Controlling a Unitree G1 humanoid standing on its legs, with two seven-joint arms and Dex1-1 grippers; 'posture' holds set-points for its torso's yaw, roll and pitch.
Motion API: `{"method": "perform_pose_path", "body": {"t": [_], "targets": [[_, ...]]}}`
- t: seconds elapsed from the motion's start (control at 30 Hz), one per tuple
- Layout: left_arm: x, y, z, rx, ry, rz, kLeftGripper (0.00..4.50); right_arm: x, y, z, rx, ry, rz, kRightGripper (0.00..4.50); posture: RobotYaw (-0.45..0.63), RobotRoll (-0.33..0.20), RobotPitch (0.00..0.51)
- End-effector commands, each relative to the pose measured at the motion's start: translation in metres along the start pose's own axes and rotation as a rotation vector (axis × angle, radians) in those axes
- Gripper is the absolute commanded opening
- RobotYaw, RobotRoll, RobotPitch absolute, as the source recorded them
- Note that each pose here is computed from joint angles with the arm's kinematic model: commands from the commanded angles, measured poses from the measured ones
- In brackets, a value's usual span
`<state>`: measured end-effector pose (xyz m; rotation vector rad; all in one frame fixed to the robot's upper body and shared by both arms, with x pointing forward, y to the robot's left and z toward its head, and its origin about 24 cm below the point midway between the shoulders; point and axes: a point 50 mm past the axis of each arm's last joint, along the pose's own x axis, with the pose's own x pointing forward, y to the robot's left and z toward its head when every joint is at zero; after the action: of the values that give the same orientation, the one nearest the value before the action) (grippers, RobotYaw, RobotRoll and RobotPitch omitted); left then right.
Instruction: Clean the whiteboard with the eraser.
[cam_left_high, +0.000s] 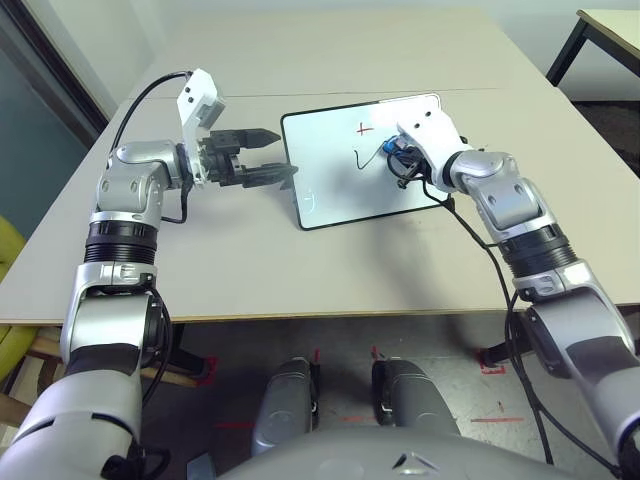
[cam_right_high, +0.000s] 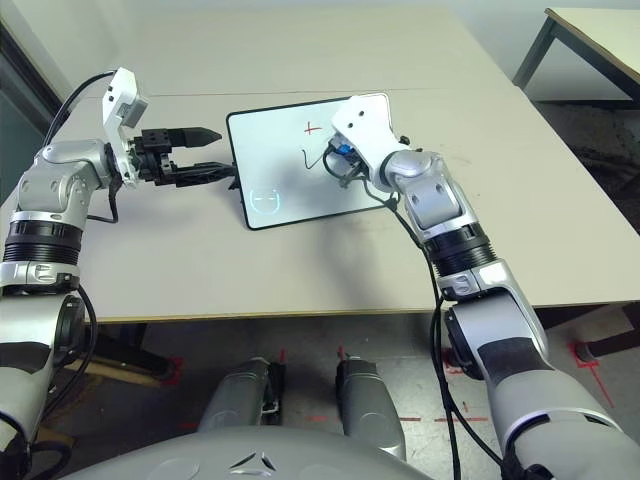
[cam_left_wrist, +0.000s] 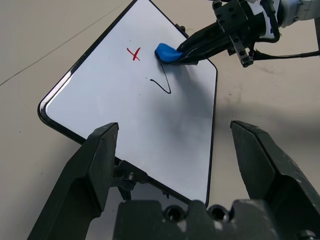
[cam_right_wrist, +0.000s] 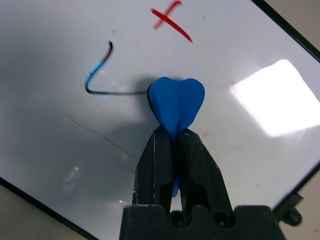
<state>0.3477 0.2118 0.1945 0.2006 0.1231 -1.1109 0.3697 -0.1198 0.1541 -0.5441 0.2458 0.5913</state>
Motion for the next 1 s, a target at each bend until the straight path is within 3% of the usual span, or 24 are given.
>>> {"method": "perform_pose_path", "body": {"t": [0.03,0.33,0.5,1.0], "targets": [[-0.002,0.001,0.006,0.016,-0.012,0.002,4.5,0.006,0.009,0.002,-0.014,0.009,0.041,0.0,0.15,0.0,0.069],[-0.002,0.001,0.006,0.013,-0.013,0.003,4.5,0.011,0.026,0.015,-0.044,-0.034,0.108,0.0,0.15,0.0,0.074],[-0.002,-0.001,0.005,0.01,-0.013,0.001,4.5,0.011,0.027,0.012,-0.057,-0.021,0.099,0.0,0.16,0.0,0.085],[-0.002,-0.003,0.002,-0.004,-0.005,-0.007,4.5,-0.016,-0.02,-0.025,-0.079,0.098,-0.027,0.0,0.14,0.0,0.121]]}}
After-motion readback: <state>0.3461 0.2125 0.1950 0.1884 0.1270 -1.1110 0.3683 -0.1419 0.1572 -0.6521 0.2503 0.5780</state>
